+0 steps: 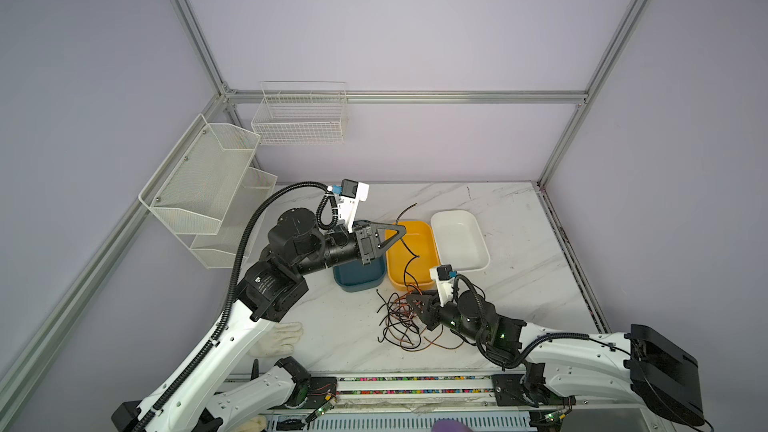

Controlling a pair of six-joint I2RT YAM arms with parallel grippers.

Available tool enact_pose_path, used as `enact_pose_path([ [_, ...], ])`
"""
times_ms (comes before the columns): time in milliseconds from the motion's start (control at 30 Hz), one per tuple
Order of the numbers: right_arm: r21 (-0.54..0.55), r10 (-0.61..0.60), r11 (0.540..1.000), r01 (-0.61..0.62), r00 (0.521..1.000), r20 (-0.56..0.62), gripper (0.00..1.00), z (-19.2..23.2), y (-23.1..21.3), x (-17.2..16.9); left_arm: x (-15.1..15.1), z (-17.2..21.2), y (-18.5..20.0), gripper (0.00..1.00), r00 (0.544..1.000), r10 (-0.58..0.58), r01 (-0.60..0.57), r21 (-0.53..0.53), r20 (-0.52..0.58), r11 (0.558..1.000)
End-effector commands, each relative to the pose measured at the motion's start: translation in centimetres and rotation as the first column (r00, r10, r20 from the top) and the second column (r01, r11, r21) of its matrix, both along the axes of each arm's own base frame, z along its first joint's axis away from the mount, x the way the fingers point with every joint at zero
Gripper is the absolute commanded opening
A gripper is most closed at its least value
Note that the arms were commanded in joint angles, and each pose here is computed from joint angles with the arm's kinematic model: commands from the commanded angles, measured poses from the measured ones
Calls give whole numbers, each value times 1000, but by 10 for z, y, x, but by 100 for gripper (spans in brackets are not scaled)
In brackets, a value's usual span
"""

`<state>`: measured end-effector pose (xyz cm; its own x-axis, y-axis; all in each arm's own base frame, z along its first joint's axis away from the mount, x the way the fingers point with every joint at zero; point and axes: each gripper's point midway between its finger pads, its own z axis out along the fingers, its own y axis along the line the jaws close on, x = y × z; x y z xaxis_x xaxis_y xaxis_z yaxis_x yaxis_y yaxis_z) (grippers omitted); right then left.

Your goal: Untangle the cables

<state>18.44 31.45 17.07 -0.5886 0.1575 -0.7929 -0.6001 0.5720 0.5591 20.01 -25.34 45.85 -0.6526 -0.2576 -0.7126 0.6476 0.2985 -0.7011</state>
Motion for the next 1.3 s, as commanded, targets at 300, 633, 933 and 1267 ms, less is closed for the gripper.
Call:
enact_pose_path([
  [300, -26, -47, 999, 46, 999, -23, 54, -29, -17, 0, -27, 105, 24, 0, 964, 34, -22, -48, 264, 999],
  [633, -5, -9, 1000, 9, 998, 60, 67, 6, -29, -10, -26, 108, 25, 0, 963, 43, -38, -22, 266, 999],
  [933, 47, -12, 999, 5, 988, 151, 57, 66, -40, -14, -18, 74, 24, 0, 976, 50, -65, 64, 212, 996],
  [1267, 67, 101, 989, -130, 938, 332, 65, 145, 5, -13, -13, 44, 12, 0, 992, 8, -16, 60, 129, 998],
])
